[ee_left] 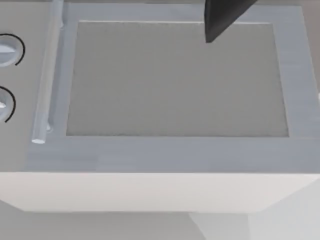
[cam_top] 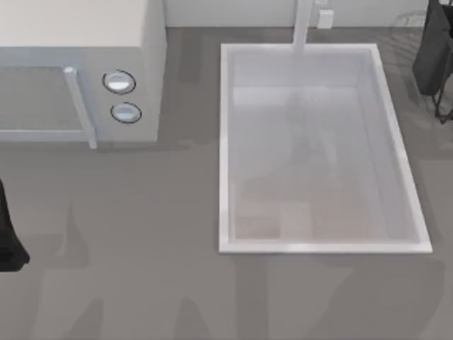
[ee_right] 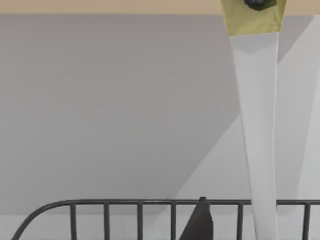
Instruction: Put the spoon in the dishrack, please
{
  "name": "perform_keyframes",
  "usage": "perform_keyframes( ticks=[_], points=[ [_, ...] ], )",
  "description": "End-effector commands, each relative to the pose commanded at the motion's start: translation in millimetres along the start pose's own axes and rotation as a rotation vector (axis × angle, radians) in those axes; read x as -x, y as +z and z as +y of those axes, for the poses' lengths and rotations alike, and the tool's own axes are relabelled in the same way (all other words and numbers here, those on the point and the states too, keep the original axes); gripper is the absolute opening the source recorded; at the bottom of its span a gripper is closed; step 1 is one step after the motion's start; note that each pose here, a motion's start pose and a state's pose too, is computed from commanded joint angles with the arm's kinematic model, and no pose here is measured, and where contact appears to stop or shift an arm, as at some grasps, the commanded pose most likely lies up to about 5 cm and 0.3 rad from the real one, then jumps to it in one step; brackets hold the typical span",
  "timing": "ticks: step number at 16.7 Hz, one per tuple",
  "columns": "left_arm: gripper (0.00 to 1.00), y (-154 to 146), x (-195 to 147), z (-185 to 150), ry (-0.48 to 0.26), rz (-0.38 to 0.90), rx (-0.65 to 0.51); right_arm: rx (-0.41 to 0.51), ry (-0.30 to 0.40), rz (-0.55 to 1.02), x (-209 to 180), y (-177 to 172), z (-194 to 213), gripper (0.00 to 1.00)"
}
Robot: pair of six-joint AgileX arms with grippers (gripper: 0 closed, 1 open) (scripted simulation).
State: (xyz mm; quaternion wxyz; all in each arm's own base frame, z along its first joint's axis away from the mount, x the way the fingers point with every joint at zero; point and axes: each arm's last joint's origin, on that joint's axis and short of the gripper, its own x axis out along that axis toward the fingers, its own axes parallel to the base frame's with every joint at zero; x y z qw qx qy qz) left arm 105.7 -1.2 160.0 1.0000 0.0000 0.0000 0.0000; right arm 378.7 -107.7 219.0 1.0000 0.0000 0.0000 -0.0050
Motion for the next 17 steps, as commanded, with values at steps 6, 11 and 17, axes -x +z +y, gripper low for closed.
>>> perform_keyframes(
  ticks=[6, 11, 17],
  points=[
    [1.0, 0.0, 0.0, 0.0, 0.0, 0.0, 0.0, 0.0, 0.0, 0.0, 0.0, 0.0, 0.0, 0.6],
    [1.0, 0.0, 0.0, 0.0, 0.0, 0.0, 0.0, 0.0, 0.0, 0.0, 0.0, 0.0, 0.0, 0.98],
    [1.0, 0.0, 0.0, 0.0, 0.0, 0.0, 0.0, 0.0, 0.0, 0.0, 0.0, 0.0, 0.0, 1.0]
  ],
)
